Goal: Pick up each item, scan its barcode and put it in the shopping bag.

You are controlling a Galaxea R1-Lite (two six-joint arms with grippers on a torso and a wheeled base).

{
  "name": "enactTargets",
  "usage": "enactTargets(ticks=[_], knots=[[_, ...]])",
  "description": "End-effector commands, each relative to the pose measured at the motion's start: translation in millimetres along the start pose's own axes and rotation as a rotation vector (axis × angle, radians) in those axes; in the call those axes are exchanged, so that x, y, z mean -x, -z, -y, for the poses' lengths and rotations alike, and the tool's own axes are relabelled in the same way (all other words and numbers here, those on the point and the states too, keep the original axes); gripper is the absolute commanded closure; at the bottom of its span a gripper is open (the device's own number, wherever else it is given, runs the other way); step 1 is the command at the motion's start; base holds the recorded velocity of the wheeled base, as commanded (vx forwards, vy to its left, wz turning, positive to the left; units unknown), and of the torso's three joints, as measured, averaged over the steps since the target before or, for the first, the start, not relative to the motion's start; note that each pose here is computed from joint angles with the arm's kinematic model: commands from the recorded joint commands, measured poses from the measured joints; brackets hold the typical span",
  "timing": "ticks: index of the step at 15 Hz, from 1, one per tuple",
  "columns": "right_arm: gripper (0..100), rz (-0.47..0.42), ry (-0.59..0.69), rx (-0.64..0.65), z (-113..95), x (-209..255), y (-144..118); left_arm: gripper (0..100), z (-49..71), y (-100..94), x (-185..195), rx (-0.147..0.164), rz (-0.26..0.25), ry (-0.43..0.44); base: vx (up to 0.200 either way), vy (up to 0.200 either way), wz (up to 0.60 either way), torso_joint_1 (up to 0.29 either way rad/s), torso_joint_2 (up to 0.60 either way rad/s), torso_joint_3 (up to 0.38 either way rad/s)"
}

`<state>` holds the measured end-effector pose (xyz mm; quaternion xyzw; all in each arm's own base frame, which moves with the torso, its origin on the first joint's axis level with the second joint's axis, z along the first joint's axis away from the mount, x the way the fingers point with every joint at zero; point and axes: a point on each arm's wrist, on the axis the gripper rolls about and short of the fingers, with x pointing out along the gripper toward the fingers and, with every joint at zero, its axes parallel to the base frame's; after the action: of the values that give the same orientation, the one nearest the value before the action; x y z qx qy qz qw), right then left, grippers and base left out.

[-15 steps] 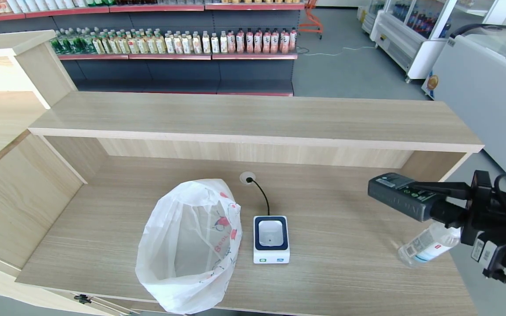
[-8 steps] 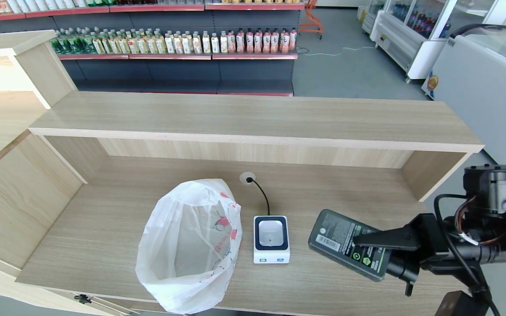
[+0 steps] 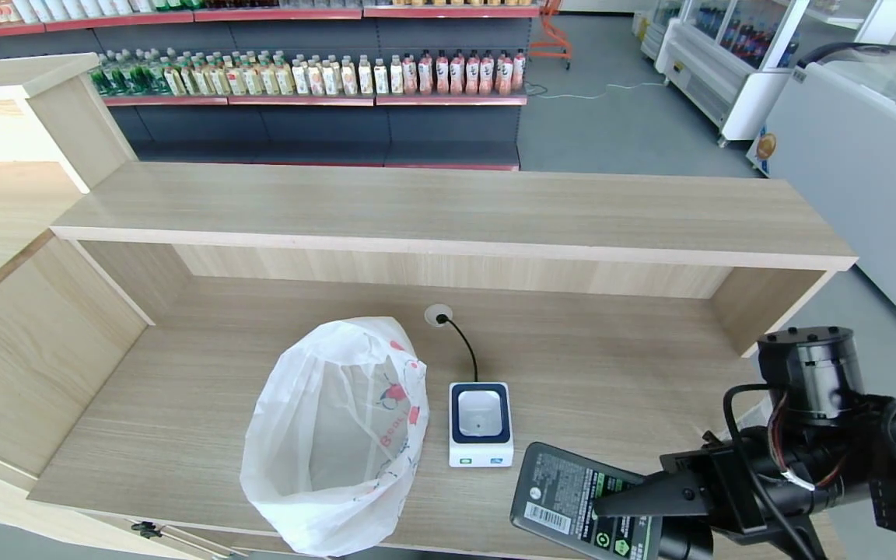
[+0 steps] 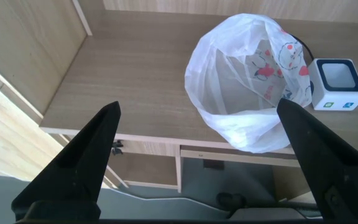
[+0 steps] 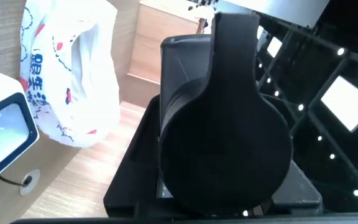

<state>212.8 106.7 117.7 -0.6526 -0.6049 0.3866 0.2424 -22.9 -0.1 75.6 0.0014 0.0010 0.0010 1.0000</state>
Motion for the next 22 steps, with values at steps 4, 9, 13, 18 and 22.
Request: enactTargets(ticks=[4,9,13,18,22], knots=[[100,0.052,0.025,-0.018,-7,-17,2,0,0.0,0.0,0,0.001,0.0,0.0,0.0,0.0,0.0,0.0,0.0,0.0],[100,0.057,0.035,-0.004,-10,-24,10,0,0.0,0.0,0,0.001,0.0,0.0,0.0,0.0,0.0,0.0,0.0,0.0],[100,0.082,0.039,-0.03,-19,-32,9,0,0.0,0.0,0,0.001,0.0,0.0,0.0,0.0,0.0,0.0,0.0,0.0],[100,0.121,0.051,-0.056,-26,-47,9,0,0.0,0.0,0,0.0,0.0,0.0,0.0,0.0,0.0,0.0,0.0,0.0],[100,0.122,0.051,-0.059,-26,-46,8,0,0.0,0.0,0,0.0,0.0,0.0,0.0,0.0,0.0,0.0,0.0,0.0]])
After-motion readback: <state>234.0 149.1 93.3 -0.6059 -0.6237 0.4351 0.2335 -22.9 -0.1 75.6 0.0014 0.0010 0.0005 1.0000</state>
